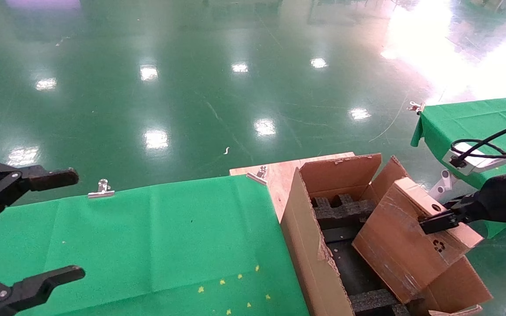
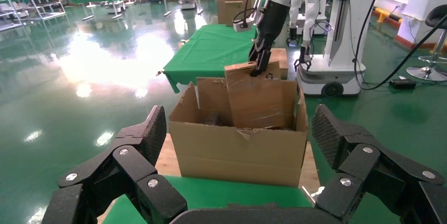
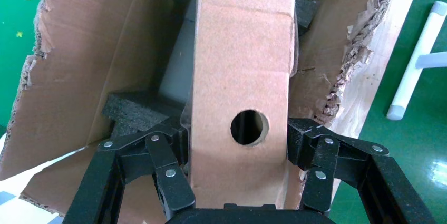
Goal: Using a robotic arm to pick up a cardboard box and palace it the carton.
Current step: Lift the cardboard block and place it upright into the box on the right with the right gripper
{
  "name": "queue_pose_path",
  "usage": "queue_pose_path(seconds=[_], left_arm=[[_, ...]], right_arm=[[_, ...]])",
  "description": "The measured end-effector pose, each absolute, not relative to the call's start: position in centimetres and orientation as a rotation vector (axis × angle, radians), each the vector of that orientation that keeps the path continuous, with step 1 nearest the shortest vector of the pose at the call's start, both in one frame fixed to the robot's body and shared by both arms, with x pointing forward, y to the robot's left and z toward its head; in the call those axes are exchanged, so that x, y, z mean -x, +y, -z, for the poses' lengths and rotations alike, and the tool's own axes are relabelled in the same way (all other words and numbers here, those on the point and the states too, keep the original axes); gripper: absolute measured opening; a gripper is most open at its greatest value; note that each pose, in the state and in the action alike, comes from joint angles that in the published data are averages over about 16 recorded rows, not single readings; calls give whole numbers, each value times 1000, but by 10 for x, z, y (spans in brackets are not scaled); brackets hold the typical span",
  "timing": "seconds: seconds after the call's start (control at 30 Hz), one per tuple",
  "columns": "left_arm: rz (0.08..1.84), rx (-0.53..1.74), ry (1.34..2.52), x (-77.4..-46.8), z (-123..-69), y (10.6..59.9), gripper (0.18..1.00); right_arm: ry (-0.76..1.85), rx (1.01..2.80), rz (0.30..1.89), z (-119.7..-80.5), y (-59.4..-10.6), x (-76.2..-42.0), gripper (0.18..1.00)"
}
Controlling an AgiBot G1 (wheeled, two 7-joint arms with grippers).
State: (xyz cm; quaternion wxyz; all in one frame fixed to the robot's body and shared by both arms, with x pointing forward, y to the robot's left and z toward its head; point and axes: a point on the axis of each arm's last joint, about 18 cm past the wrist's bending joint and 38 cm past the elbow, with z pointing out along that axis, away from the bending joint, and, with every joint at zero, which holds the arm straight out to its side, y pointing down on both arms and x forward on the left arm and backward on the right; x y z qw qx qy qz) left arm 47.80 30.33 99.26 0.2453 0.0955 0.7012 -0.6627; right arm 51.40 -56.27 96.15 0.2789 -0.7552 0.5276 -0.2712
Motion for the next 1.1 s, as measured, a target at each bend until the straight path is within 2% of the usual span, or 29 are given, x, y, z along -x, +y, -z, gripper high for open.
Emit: queue_pose_path(seconds=[0.27, 0.73, 1.1], left_arm=[[1809, -260, 1914, -478, -993, 303, 1001], [1809, -260, 1914, -478, -993, 303, 1001], [1809, -260, 1914, -478, -993, 303, 1001]], right_arm=[[1480, 1993, 750, -961, -564, -519, 278], [1753, 1813, 832, -952, -573, -527, 275], [1839, 1728, 844, -937, -564, -536, 274]])
